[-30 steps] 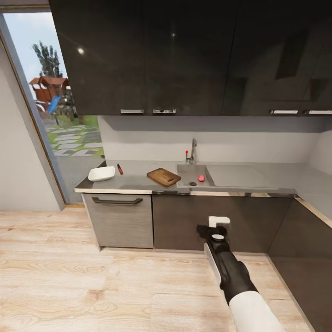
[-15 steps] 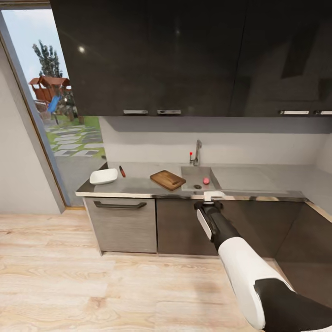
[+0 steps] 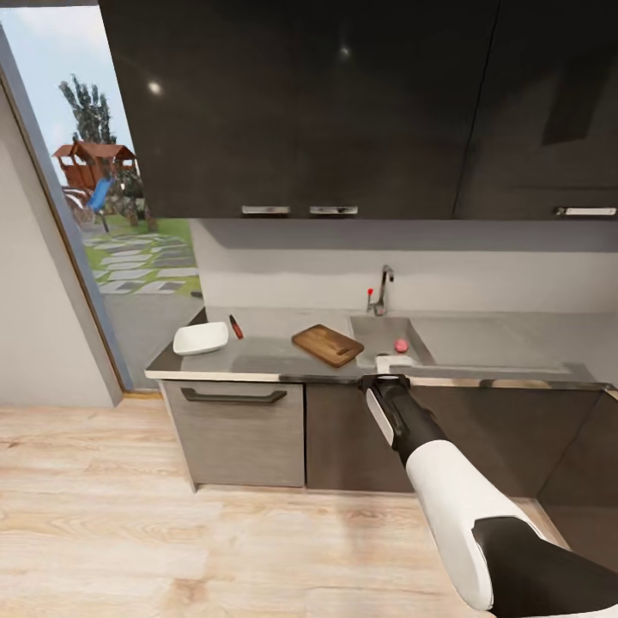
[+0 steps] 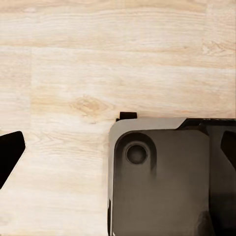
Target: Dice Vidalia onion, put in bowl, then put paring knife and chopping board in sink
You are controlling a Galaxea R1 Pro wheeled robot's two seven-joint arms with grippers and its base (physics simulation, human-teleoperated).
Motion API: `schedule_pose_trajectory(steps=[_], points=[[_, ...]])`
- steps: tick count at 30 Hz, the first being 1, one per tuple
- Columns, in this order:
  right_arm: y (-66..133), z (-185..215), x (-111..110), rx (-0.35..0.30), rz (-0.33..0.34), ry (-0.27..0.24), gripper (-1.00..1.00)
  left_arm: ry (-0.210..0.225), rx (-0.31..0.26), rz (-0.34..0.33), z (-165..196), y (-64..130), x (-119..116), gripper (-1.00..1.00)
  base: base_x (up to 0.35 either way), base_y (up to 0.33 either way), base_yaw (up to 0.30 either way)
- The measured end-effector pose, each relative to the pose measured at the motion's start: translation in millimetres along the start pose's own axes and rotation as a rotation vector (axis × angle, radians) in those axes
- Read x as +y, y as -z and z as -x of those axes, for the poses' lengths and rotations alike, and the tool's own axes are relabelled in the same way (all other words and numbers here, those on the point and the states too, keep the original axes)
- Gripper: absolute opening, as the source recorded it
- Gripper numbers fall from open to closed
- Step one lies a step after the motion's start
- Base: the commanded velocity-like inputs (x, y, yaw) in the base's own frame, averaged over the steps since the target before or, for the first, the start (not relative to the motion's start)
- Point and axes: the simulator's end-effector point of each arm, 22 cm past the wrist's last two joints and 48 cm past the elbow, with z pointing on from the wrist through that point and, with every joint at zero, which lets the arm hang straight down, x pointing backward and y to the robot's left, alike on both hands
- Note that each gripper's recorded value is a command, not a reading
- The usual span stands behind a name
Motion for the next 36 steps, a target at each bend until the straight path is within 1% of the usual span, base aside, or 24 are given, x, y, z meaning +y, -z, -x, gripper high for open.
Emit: schedule_pose_trajectory(steps=[12,26,36], points=[[2.0,8,-2,-0.017,-0.002,-0.007,1.0,0.0,-0.001,0.0,0,0.0,0,1.0,0.284,0.121,0.0],[2.9,11,-4,-0.022,-0.006,-0.013,1.0,0.0,0.0,0.0,0,0.0,0,1.0,0.306,0.001,0.0],[2.8,11,-4,-0.023,-0.01,-0.01,1.0,-0.001,0.006,0.0,-3,0.2,0,1.0,0.296,-0.068,0.0]])
